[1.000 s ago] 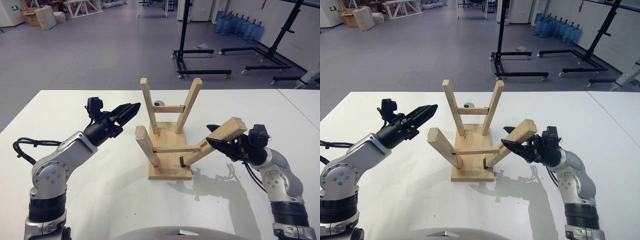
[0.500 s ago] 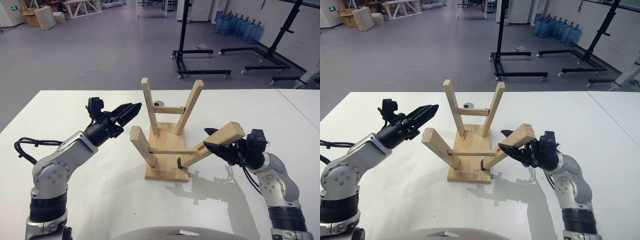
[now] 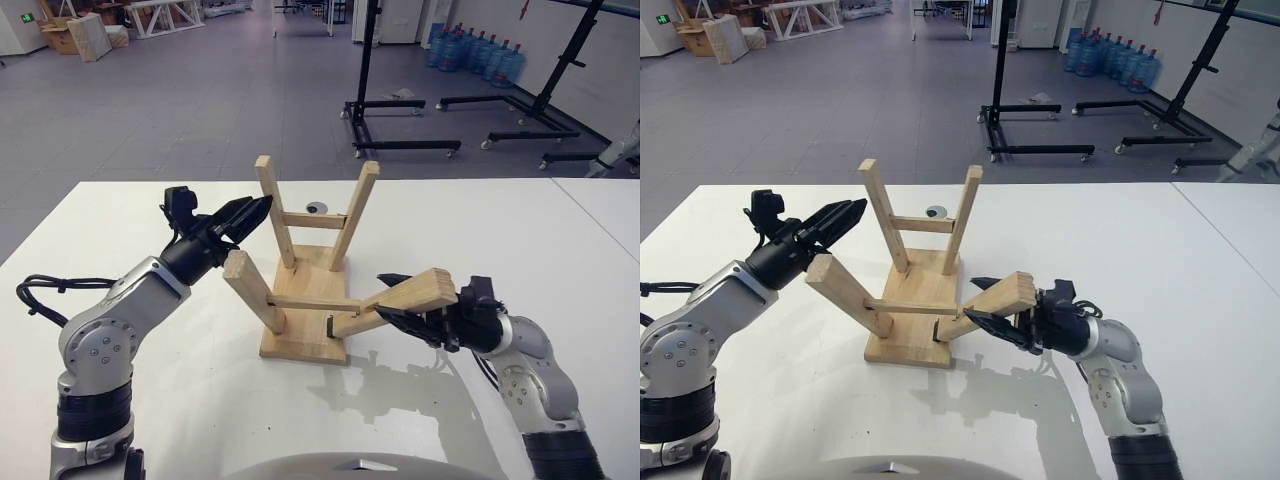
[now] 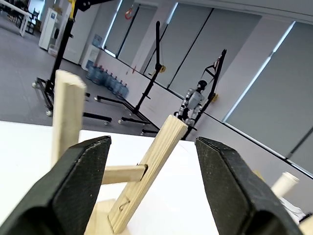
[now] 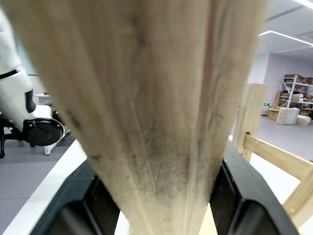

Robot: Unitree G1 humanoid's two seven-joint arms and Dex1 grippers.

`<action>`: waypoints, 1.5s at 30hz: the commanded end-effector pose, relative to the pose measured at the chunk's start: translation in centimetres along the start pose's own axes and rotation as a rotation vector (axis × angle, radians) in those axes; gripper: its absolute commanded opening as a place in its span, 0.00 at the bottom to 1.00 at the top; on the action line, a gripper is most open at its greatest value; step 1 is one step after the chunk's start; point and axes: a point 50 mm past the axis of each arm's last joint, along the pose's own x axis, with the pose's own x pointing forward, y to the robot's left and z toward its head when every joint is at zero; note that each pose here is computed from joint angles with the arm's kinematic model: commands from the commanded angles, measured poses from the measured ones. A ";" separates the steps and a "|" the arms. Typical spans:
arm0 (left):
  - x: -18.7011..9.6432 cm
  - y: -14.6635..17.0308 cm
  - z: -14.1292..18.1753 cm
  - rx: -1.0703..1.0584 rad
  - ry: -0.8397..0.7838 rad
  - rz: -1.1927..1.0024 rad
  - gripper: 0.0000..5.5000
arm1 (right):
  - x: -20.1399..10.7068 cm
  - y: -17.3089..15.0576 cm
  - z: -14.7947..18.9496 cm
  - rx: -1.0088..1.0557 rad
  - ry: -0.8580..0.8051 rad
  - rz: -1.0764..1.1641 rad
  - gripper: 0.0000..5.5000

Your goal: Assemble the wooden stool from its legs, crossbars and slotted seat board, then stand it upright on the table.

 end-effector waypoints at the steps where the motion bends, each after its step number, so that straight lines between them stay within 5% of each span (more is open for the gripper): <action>1: -0.2 1.7 2.2 0.100 -0.037 0.070 0.57 | 1.2 0.0 -0.2 0.012 0.036 -0.005 0.39; 10: -0.5 4.6 8.2 0.379 -0.117 0.209 0.57 | 2.7 -0.3 0.6 -0.033 0.071 0.004 0.39; 15: 1.7 0.4 11.6 0.409 -0.248 0.142 0.57 | 4.4 -0.2 1.3 -0.080 0.096 0.023 0.39; 23: 3.8 -4.7 12.0 0.400 -0.244 0.173 0.57 | 5.9 0.1 0.8 -0.114 0.167 -0.008 0.39; 33: 3.8 -2.5 7.5 0.140 -0.045 0.318 0.57 | 8.7 -0.2 1.3 -0.136 0.156 -0.072 0.39; 45: 4.9 -2.2 3.0 -0.021 0.057 0.157 0.57 | 11.5 -2.9 -1.3 -0.137 0.304 -0.255 0.39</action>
